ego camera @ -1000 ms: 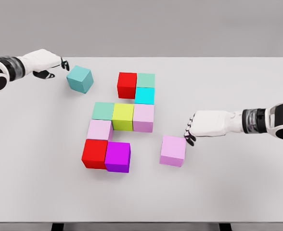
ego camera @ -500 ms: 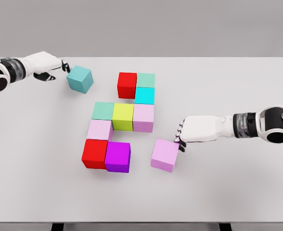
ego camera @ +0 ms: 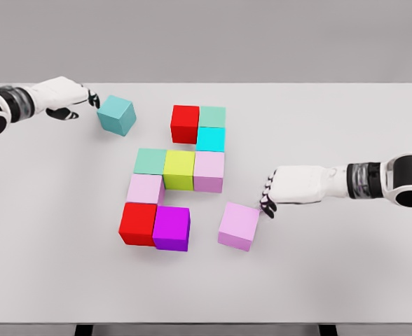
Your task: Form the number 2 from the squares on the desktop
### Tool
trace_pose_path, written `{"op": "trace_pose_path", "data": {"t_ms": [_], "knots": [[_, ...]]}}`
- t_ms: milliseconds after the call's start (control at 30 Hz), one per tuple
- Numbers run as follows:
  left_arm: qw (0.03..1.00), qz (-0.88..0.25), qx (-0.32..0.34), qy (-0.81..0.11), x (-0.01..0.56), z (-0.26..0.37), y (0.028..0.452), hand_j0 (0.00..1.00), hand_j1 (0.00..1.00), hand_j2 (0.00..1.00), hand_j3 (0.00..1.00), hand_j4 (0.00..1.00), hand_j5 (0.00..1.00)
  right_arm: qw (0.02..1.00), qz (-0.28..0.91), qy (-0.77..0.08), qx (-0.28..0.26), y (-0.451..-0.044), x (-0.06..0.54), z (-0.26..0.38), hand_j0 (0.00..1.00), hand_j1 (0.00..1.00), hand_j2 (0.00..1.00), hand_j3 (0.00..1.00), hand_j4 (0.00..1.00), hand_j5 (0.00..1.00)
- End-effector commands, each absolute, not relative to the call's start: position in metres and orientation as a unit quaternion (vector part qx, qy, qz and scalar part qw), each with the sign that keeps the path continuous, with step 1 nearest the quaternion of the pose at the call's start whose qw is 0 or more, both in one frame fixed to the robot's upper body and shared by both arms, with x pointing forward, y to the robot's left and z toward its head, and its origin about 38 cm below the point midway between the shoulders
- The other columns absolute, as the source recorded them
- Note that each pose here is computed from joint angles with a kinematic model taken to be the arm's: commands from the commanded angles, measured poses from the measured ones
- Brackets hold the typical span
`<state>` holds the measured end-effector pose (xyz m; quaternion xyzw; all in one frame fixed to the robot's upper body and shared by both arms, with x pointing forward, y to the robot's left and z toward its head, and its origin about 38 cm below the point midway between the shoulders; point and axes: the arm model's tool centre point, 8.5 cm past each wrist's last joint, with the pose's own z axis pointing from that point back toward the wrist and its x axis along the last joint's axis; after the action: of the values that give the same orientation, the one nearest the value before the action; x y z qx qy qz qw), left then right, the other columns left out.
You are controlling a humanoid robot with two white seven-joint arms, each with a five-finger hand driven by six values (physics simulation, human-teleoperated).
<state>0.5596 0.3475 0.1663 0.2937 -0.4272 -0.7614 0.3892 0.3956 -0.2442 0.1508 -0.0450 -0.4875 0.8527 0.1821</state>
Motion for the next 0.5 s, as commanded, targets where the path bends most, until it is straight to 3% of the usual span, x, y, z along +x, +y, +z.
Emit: {"op": "trace_pose_path", "data": {"t_ms": [0, 133, 467], "knots": [[0.383, -0.761, 0.293, -0.435, 0.561, 0.17, 0.342, 0.66, 0.66, 0.66, 0.66, 0.66, 0.66, 0.203, 0.849, -0.485, -0.056, -0.264, 0.396, 0.155, 0.36, 0.36, 0.36, 0.36, 0.36, 0.36], [0.378, -0.765, 0.288, -0.434, 0.561, 0.171, 0.337, 0.66, 0.66, 0.66, 0.66, 0.66, 0.66, 0.204, 0.844, -0.493, -0.055, -0.278, 0.379, 0.169, 0.35, 0.35, 0.35, 0.35, 0.35, 0.35], [0.37, -0.773, 0.281, -0.432, 0.559, 0.169, 0.33, 0.67, 0.67, 0.67, 0.67, 0.67, 0.67, 0.171, 0.855, -0.49, -0.007, -0.263, 0.339, 0.163, 0.31, 0.31, 0.31, 0.31, 0.31, 0.31]]}}
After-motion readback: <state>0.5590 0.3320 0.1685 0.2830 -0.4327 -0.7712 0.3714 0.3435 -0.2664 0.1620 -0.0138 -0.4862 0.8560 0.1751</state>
